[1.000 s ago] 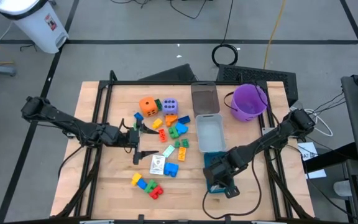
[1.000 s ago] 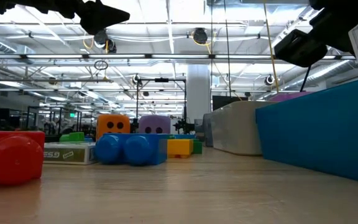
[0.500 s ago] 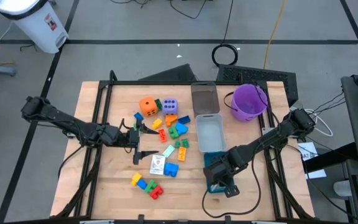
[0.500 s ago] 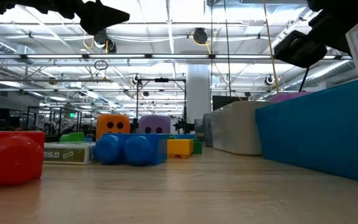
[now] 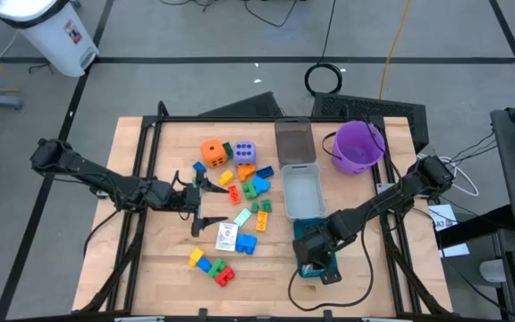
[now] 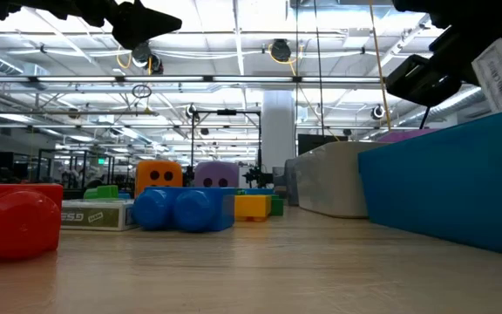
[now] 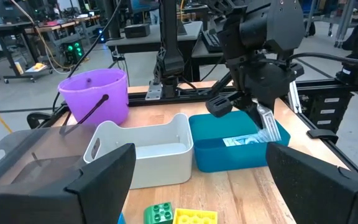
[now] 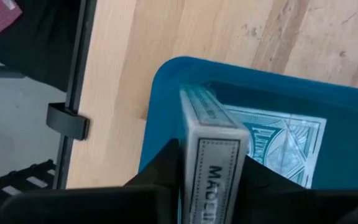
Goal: Pick & Place Toys
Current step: Put the black deck of cards into the blue bin, then put the brown deck of cards into the blue bin
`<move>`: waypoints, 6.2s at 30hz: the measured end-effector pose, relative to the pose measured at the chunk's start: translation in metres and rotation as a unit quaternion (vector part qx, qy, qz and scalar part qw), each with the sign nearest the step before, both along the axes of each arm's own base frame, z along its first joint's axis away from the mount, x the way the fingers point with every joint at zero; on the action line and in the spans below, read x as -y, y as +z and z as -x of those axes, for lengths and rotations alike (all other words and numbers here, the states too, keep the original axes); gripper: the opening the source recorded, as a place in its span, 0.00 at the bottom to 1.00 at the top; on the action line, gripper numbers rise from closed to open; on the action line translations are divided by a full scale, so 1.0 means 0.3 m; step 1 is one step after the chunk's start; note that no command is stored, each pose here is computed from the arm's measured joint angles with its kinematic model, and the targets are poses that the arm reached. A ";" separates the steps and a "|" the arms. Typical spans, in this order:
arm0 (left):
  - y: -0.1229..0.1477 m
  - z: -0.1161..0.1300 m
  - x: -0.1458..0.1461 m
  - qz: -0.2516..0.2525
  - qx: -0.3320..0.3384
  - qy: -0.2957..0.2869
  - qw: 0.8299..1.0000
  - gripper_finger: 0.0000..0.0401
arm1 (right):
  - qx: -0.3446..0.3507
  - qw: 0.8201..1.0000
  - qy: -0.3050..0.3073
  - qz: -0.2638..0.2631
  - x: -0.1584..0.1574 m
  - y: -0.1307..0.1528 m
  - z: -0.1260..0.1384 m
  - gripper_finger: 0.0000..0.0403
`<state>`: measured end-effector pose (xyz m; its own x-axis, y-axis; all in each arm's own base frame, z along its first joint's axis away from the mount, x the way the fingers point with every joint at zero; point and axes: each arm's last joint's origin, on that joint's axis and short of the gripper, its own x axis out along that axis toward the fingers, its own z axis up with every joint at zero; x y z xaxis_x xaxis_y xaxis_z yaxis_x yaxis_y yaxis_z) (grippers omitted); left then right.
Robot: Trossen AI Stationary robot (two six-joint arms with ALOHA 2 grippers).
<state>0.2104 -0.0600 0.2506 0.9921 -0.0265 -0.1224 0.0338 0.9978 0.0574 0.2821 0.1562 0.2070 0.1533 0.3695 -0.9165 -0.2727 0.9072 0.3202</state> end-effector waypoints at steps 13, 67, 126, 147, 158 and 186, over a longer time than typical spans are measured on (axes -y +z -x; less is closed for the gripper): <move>0.000 0.000 0.000 0.000 0.000 0.000 1.000 0.92 | 0.055 0.994 -0.017 0.089 0.017 0.004 -0.007 0.48; -0.008 -0.029 0.009 0.175 0.014 0.020 0.984 0.92 | 0.603 0.781 -0.155 -0.040 0.182 0.138 0.354 0.34; -0.244 -0.012 0.123 0.216 -0.574 0.263 0.745 0.92 | 0.619 0.773 -0.117 -0.074 0.167 0.149 0.348 0.32; -0.315 0.065 0.092 0.144 -0.656 0.221 0.708 0.92 | 0.617 0.775 -0.116 -0.073 0.167 0.148 0.348 0.32; -0.404 0.090 0.077 0.176 -0.630 0.210 0.726 0.92 | 0.617 0.775 -0.116 -0.073 0.167 0.148 0.348 0.32; -0.294 -0.042 0.109 0.129 -0.522 0.184 0.823 0.78 | 0.622 0.772 -0.112 -0.067 0.157 0.135 0.329 0.32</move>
<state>0.2230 -0.0928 0.1625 0.2971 0.0933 -0.9503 -0.3765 0.9260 -0.0268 0.1834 0.1091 0.2476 0.9580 0.2844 0.0353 -0.2855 0.9578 0.0321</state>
